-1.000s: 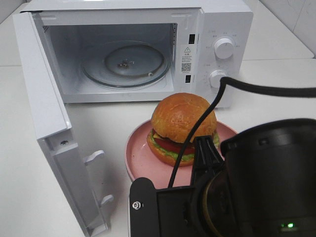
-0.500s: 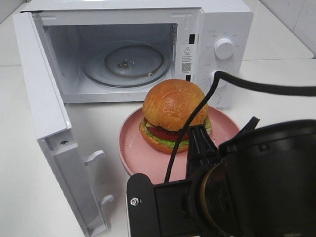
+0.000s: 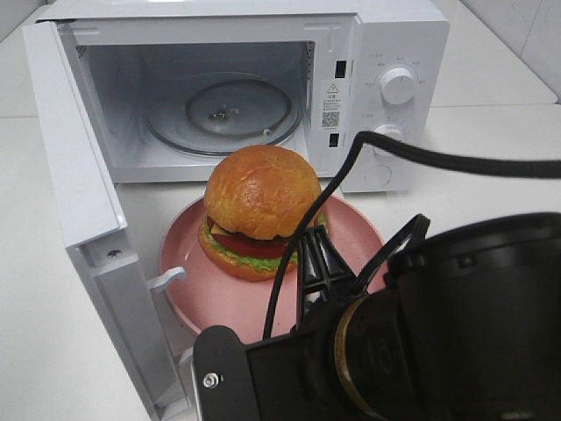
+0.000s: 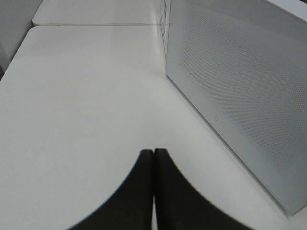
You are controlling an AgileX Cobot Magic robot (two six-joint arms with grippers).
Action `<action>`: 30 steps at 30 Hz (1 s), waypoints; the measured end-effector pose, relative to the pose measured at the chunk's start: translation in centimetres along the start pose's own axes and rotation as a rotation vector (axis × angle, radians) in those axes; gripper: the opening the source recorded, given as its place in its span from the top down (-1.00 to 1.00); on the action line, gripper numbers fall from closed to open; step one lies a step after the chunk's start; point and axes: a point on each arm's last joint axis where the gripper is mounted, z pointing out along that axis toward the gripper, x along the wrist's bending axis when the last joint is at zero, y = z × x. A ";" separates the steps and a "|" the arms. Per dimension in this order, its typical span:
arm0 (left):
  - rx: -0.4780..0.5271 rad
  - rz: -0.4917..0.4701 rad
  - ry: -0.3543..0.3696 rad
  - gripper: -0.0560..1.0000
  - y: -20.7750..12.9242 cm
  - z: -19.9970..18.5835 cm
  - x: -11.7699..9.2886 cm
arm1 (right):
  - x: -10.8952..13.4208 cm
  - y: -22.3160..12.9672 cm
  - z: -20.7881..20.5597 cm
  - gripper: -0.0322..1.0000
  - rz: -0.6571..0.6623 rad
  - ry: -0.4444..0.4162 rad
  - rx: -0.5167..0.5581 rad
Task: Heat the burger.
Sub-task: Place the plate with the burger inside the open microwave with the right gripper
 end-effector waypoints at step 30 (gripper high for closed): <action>0.000 0.000 0.000 0.89 0.0 0.0 0.0 | -5.9 -5.6 2.5 0.89 -0.117 -0.103 -0.050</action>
